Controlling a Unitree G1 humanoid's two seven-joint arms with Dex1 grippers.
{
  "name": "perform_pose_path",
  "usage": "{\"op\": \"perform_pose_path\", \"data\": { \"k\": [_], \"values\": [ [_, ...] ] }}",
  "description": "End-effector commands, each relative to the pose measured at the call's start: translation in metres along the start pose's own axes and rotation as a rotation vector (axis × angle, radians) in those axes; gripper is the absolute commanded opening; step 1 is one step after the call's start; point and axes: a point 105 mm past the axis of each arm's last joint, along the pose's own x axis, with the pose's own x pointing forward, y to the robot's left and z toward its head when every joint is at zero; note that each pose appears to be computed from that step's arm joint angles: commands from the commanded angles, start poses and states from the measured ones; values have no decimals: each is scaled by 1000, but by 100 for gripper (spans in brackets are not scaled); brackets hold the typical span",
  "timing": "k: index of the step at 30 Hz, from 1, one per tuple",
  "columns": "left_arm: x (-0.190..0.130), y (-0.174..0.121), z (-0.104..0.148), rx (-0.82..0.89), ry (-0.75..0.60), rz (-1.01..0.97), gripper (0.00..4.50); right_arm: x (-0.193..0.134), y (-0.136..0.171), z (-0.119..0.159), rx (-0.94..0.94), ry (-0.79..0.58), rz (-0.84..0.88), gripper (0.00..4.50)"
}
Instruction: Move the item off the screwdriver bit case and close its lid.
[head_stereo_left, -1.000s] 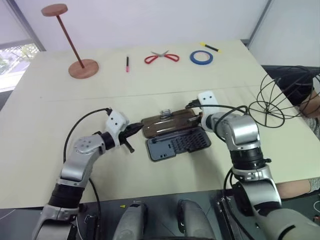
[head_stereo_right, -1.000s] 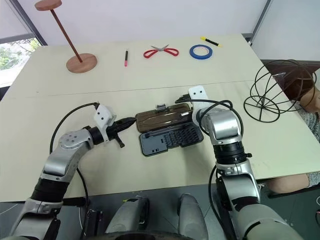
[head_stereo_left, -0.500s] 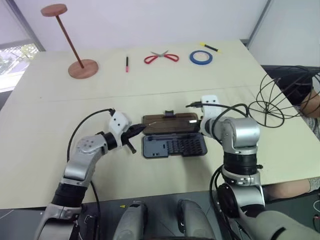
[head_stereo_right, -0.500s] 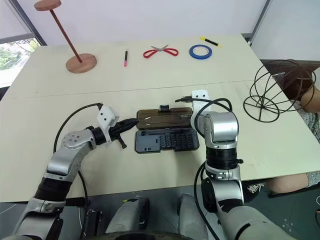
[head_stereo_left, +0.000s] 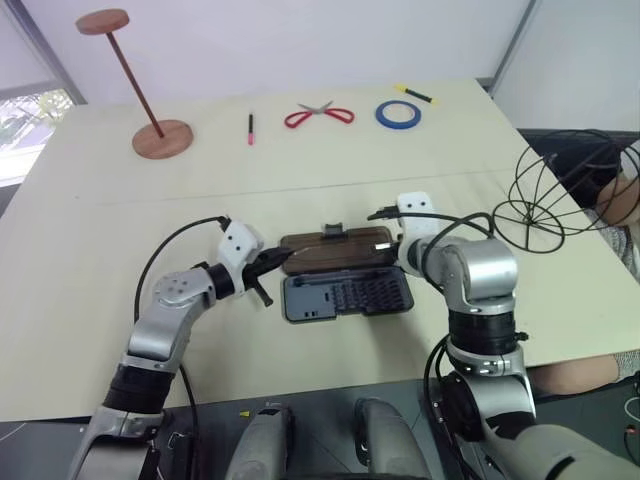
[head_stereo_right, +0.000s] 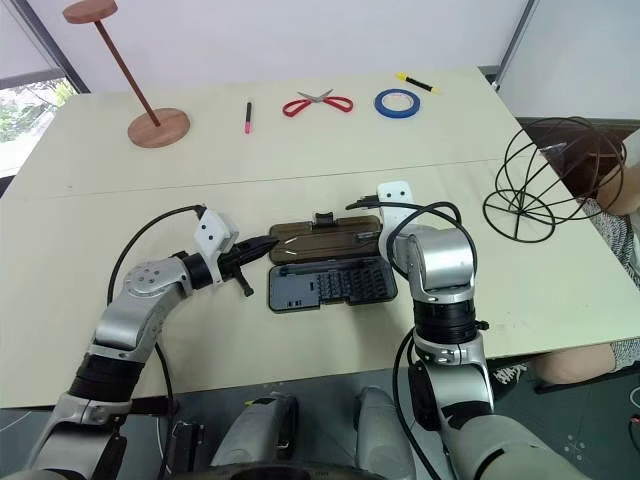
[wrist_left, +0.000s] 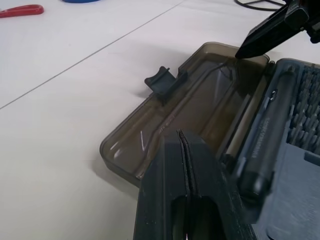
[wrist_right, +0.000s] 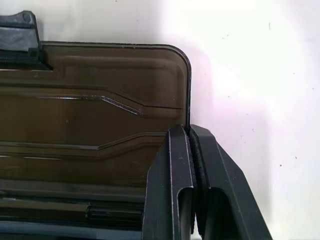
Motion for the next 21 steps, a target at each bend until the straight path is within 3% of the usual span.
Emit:
{"op": "perform_pose_path", "data": {
  "k": [1, 3, 9, 14, 17, 21],
  "values": [
    [2, -3, 13, 40, -29, -13, 0, 1, 8, 1, -18, -15, 41, 58],
    [3, -3, 14, 40, -29, -12, 0, 2, 7, 5, -46, -35, 33, 133],
    [4, -2, 16, 41, -33, -13, 0, 2, 3, 12, -46, -50, 19, 446],
    [5, -7, 49, -52, -144, -64, 0, -8, -13, 38, -43, -154, 29, 446],
    [3, -12, 67, -53, -177, -127, 0, -18, -17, 58, -89, -275, 69, 446],
    [0, -23, 88, -43, -206, -227, 0, -22, -20, 71, -24, -325, 135, 446]
  ]
}}
